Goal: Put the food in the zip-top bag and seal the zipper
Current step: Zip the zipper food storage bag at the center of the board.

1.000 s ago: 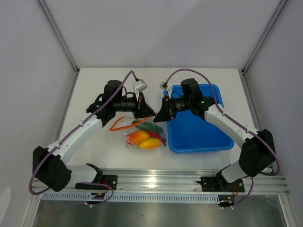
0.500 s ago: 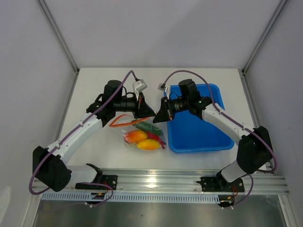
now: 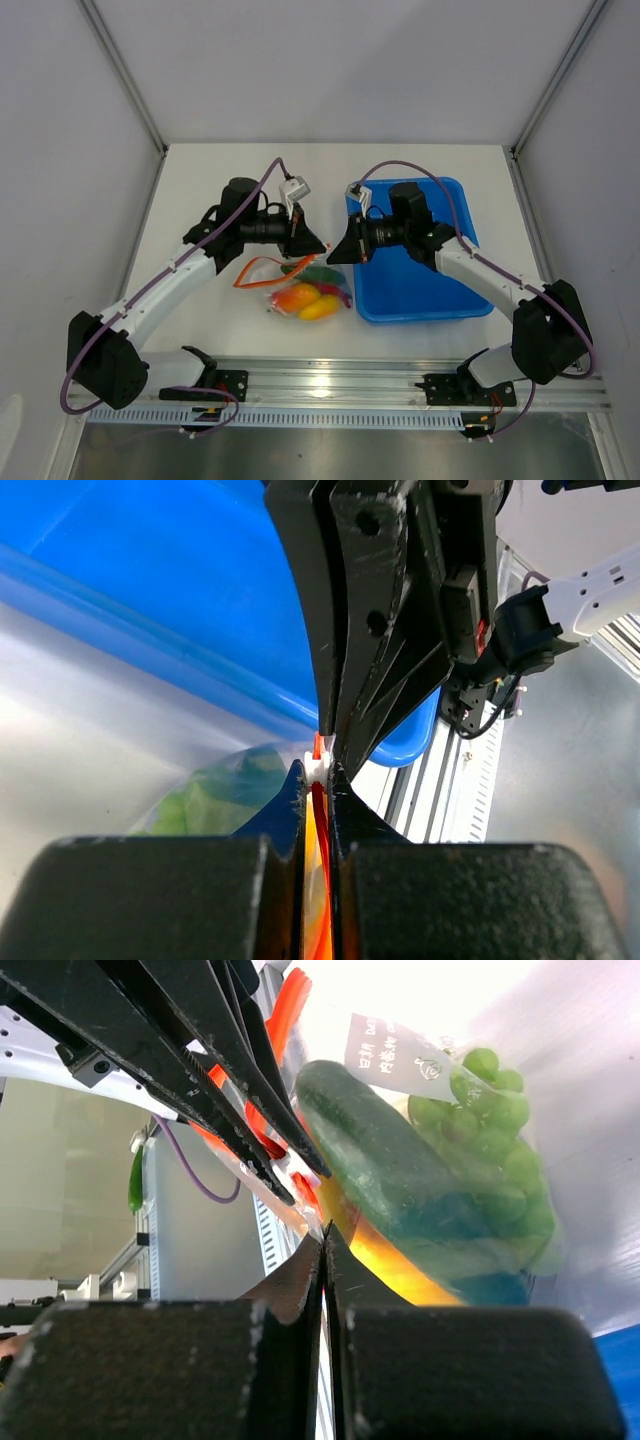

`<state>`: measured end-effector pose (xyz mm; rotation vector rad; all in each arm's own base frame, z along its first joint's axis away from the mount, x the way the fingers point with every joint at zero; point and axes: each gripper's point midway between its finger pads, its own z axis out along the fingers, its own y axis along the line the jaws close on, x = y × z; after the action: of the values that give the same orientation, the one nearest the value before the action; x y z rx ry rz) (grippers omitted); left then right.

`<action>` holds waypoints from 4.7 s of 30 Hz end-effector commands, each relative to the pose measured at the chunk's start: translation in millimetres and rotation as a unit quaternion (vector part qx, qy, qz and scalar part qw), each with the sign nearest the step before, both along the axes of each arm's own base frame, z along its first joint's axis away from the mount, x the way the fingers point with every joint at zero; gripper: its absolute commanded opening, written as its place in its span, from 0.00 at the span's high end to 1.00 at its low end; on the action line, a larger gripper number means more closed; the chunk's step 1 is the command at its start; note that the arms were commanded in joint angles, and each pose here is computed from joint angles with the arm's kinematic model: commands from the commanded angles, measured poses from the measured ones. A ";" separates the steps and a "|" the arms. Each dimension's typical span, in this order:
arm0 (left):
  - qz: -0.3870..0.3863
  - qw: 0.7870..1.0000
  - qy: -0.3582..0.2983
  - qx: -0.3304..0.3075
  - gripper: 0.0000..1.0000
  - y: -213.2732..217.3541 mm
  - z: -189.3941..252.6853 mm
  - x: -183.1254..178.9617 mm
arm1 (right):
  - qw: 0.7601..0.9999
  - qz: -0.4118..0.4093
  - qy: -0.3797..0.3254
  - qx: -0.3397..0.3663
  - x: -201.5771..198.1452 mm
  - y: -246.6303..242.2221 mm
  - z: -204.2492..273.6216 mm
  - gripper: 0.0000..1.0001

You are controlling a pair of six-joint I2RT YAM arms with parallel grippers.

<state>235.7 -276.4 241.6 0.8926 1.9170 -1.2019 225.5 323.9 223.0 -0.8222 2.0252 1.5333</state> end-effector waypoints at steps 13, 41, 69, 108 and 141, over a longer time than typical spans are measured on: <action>-0.007 1.000 -0.005 -0.019 0.99 2.5 18.2 -14.5 | 0.997 0.065 -0.048 0.014 -9.1 -3.6 26.0 0.76; -0.010 1.000 0.003 -0.004 0.99 3.9 13.8 -15.0 | 1.000 0.000 -0.030 0.004 17.0 22.5 5.0 1.00; 0.049 0.997 -0.027 0.049 0.99 27.2 7.8 -9.3 | 0.994 -0.059 0.013 0.096 24.9 11.2 30.9 1.00; 0.006 1.000 -0.012 0.018 0.99 15.0 26.1 -17.8 | 0.993 0.109 -0.035 -0.002 -7.9 43.7 10.0 0.80; 0.053 0.997 0.002 0.063 0.99 36.1 14.7 -23.5 | 0.998 -0.034 -0.020 0.052 32.9 5.9 27.6 1.00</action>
<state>221.9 -245.2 239.1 0.8338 2.0634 -1.0378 244.8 335.9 223.3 -0.7534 2.0244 1.6101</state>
